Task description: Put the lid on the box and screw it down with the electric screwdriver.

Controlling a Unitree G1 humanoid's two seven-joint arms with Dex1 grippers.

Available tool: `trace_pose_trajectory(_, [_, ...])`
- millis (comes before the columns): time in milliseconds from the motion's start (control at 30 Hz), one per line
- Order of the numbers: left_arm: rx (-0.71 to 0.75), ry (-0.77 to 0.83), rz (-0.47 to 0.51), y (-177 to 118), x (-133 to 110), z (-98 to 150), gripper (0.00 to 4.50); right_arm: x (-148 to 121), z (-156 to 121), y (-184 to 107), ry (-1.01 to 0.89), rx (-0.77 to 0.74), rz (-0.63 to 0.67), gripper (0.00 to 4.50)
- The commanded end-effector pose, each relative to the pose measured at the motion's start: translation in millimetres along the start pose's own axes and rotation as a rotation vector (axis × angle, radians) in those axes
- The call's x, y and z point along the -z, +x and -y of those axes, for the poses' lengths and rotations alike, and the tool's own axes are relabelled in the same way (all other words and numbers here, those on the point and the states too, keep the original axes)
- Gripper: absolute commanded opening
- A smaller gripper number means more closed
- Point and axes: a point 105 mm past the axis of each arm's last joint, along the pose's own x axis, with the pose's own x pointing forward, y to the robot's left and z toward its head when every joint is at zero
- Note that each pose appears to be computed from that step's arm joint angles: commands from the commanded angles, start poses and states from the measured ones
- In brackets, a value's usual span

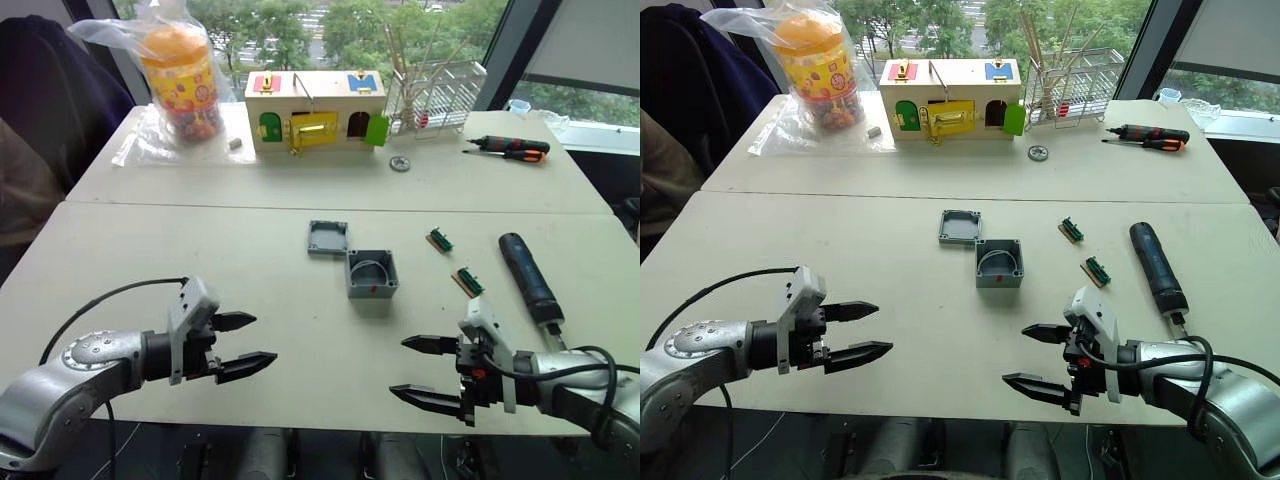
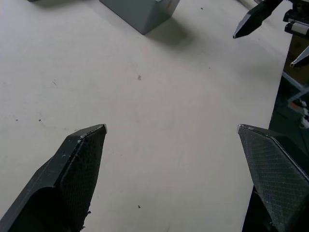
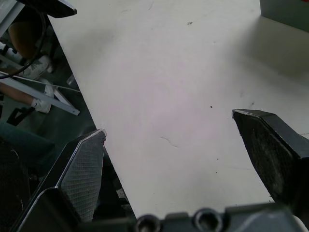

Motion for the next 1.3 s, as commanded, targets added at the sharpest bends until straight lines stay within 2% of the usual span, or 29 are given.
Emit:
trace_pose_trajectory(33, [0.016, 0.018, 0.021, 1.6, -5.3, 4.0, 4.48, -5.4, -4.3, 0.8, -0.029, -0.011, 0.019, 4.5])
trace_pose_trajectory(267, [-0.009, 0.022, 0.027, 1.2, -6.5, -0.3, 4.48, -4.2, 2.9, 3.7, -0.057, 0.039, -0.003, 4.5])
trace_pose_trajectory(433, [0.039, 0.004, 0.042, 0.9, -9.2, 6.0, 4.48, -9.8, -1.4, 3.4, -0.037, 0.005, 0.037, 4.5])
trace_pose_trajectory(500, [0.011, 0.018, 0.03, 1.0, -9.1, 1.6, 4.48, -11.2, -1.1, 2.6, -0.037, 0.004, 0.039, 4.5])
trace_pose_trajectory(600, [-0.055, 0.052, -0.009, 2.3, -26.5, -14.9, 4.48, -32.4, 2.7, -2.0, 0.011, 0.008, 0.097, 4.5])
trace_pose_trajectory(667, [-0.04, 0.138, -0.104, 3.9, -45.0, -23.7, 4.48, -52.2, -1.2, -3.2, 0.009, -0.025, 0.131, 4.5])
trace_pose_trajectory(733, [0.013, 0.239, -0.122, 8.0, -75.5, -27.8, 4.48, -68.6, -6.3, -6.6, 0.002, -0.051, 0.15, 4.5])
trace_pose_trajectory(833, [0.114, 0.397, -0.108, 27.5, -116.2, -27.8, 4.48, -79.5, -9.9, -12.2, -0.022, -0.033, 0.142, 4.5])
trace_pose_trajectory(933, [0.21, 0.497, -0.156, 54.7, -131.4, -25.8, 4.48, -80.1, -5.6, -15.2, -0.033, 0.037, 0.128, 4.5])
trace_pose_trajectory(1167, [0.372, 0.64, -0.319, 135.3, -132.2, -11.3, 4.48, -60.3, 4.9, -16.0, 0.004, 0.216, 0.113, 4.5])
trace_pose_trajectory(1300, [0.431, 0.697, -0.365, 161.9, -127.3, -2.4, 4.48, -53.3, 5.6, -18.3, 0.021, 0.281, 0.119, 4.5])
